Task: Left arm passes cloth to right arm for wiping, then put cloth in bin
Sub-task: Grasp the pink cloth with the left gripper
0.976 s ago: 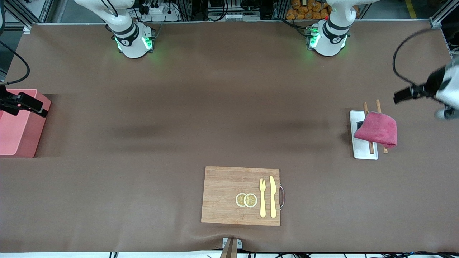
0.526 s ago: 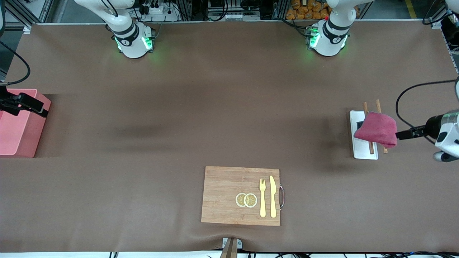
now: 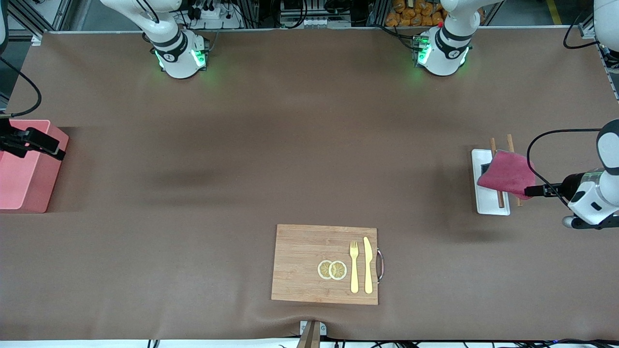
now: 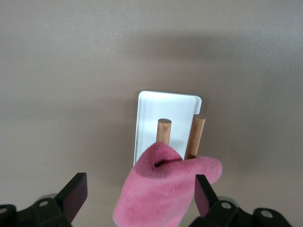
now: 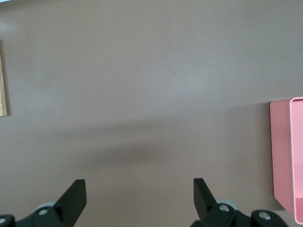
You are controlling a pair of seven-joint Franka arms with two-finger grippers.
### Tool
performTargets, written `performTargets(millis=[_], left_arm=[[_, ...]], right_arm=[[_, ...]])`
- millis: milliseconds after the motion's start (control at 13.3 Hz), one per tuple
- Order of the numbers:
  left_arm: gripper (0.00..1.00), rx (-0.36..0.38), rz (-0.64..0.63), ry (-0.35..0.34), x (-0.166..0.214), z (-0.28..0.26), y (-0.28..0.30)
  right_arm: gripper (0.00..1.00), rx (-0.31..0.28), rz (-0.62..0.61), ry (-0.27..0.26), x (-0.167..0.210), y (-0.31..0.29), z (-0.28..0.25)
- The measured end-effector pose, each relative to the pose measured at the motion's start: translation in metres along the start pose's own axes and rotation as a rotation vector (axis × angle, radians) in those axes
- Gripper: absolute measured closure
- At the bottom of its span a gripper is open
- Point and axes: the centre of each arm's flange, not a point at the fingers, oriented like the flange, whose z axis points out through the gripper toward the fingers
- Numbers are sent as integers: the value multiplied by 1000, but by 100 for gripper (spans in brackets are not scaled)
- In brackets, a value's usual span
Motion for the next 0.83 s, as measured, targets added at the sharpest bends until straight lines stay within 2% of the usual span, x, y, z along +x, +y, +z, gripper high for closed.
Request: performTargets(millis=[526,601,826], left_arm=[[0,-13,128,-34,5,22,3],[9,-14,136,-37,5,24,3],[47,-15,149,-42,5,26,3]], right_arm=[[0,-1,8,2,0,5,0],[0,-2,9,3,0,6,-1],[0,-2,13,10,1,8,-3]])
